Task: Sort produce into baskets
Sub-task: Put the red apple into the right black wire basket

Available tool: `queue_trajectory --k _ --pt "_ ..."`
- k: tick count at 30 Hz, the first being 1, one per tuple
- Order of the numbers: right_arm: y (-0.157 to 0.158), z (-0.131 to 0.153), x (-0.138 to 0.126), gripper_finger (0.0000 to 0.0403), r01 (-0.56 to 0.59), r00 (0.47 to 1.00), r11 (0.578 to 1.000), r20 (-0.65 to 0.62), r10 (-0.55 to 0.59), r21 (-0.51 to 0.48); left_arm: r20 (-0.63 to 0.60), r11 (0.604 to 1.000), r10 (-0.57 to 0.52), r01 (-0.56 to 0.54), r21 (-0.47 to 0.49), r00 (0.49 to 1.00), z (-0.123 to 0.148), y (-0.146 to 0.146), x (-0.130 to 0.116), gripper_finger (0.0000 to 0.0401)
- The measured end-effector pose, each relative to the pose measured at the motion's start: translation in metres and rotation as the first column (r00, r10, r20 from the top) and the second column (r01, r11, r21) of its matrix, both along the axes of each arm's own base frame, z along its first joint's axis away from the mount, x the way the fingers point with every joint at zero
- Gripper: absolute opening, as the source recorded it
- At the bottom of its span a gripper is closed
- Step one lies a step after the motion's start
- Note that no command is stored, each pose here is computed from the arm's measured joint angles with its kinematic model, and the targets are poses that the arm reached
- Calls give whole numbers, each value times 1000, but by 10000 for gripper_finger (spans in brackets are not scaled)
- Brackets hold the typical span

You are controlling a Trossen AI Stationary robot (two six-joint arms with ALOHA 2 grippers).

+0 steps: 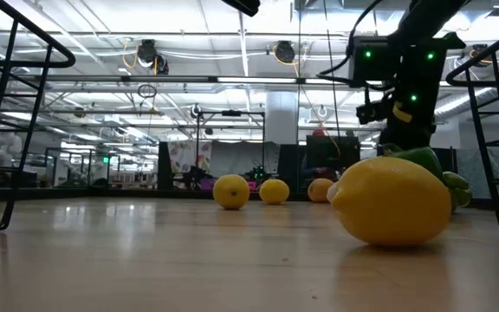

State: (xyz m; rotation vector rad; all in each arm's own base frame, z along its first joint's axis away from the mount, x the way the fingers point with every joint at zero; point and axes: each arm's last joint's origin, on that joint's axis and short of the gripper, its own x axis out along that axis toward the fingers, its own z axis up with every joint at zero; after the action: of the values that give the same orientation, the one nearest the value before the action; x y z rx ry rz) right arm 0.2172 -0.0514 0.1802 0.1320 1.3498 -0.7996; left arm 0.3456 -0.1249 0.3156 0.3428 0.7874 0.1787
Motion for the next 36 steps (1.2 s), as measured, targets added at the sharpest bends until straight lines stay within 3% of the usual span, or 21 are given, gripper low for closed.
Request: queue_trajectory --k 8,17,28,36 --pt "-12 0 -2 242 33 999 999 4 -33 31 -6 1000 -12 12 13 1000 0 0 0 166" --pt "-18 1 0 242 89 995 995 53 -87 -34 -6 1000 -12 12 15 1000 1 1 0 166" --pt "-29 1 -4 242 198 978 980 77 -195 -35 18 1000 -15 15 9 1000 4 0 2 166" --pt "-31 -1 -1 242 204 976 977 85 -198 -67 19 1000 -15 15 9 1000 4 0 2 166"
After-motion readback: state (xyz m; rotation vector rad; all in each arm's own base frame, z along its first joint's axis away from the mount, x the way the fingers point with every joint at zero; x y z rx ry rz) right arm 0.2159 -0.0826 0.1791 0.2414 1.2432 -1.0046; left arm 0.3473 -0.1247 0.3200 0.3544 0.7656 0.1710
